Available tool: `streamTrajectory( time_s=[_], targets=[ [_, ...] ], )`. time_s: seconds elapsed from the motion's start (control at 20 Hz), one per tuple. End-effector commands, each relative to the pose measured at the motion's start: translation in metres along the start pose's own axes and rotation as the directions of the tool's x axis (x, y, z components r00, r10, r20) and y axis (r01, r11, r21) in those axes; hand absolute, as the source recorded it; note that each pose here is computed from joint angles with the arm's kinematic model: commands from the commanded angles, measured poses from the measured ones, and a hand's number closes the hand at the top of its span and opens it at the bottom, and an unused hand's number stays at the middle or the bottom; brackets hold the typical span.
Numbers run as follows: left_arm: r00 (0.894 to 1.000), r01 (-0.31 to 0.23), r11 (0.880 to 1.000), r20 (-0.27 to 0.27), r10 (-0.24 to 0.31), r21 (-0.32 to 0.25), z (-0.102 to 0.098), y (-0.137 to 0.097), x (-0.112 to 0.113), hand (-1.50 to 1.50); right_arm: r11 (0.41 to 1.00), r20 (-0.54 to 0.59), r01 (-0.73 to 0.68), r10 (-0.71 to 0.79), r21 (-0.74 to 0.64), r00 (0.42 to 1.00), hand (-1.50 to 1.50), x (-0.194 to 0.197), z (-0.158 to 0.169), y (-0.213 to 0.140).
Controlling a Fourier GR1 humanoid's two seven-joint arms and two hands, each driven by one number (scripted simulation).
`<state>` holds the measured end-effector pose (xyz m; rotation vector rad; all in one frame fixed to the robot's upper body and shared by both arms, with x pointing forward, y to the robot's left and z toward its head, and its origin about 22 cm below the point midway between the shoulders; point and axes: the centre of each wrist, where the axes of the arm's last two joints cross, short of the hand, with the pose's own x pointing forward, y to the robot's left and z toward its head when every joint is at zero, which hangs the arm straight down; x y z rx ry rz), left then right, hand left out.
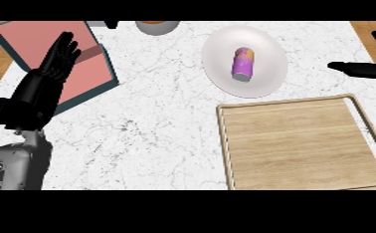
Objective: Pick the can from the tray and place it in the plate
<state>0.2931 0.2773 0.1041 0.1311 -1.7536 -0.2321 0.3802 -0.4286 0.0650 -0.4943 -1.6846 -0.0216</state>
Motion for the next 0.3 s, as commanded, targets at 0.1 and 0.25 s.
streamTrajectory(
  time_s=[0.1, 0.25],
  targets=[
    [1.000, -0.009, 1.000, -0.012, 0.009, -0.015, 0.007, 0.001, -0.014, 0.00, 0.998, 0.026, -0.052, 0.051, 0.018, 0.998, -1.50, -0.013, 0.014, -0.017],
    [1.000, 0.008, 1.000, -0.004, -0.008, -0.001, -0.015, 0.000, -0.007, 0.00, 0.995, 0.050, -0.090, 0.092, -0.030, 0.995, -1.50, -0.008, 0.017, -0.054]
  ],
)
